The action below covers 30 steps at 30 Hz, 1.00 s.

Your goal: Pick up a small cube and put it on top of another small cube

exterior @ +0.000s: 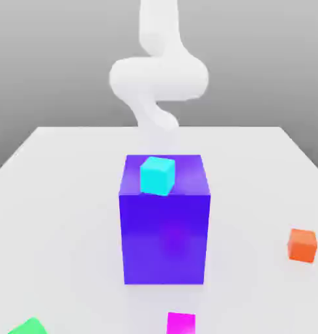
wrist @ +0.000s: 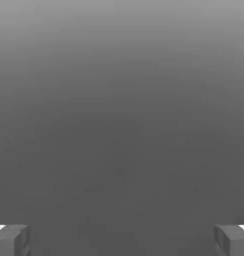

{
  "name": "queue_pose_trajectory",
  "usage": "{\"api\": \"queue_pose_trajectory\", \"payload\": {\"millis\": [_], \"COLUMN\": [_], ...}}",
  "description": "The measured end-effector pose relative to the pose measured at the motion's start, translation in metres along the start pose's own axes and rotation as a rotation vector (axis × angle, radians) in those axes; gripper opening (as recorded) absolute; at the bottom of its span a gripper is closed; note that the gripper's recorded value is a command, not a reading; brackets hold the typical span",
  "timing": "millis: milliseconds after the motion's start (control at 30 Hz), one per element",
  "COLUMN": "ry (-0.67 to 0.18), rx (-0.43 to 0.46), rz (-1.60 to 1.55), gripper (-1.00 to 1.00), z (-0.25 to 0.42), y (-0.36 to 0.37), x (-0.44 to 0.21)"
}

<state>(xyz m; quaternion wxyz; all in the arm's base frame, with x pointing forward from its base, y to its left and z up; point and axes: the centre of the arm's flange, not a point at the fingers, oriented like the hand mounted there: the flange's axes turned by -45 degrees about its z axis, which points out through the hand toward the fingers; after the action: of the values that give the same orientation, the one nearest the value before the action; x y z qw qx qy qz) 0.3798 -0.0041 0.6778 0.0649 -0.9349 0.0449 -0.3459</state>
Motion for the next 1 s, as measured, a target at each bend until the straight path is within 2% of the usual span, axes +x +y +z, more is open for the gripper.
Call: {"api": "queue_pose_trajectory", "payload": {"millis": [100,200,300,433,600,733,867,1000], "ry": [-0.122,-0.243,-0.36,-0.503,-0.644,-0.708,-0.72,-0.677], "rx": [0.076,0.116,0.124,0.089,-0.019,-0.146,-0.293,-0.441], "rz": [0.15,0.293,0.432,0.613,0.824,0.983,1.132,1.265], "gripper": [0.0,0.0,0.0,0.0,0.0,0.0,0.0,0.0], "z": [0.06,0.117,0.173,0.243,0.318,0.366,0.404,0.43], "y": [0.005,0.006,0.005,0.001,-0.004,-0.003,0.004,0.012], "x": [0.0,-0.007,-0.021,-0.048,-0.092,-0.13,-0.164,-0.193]}}
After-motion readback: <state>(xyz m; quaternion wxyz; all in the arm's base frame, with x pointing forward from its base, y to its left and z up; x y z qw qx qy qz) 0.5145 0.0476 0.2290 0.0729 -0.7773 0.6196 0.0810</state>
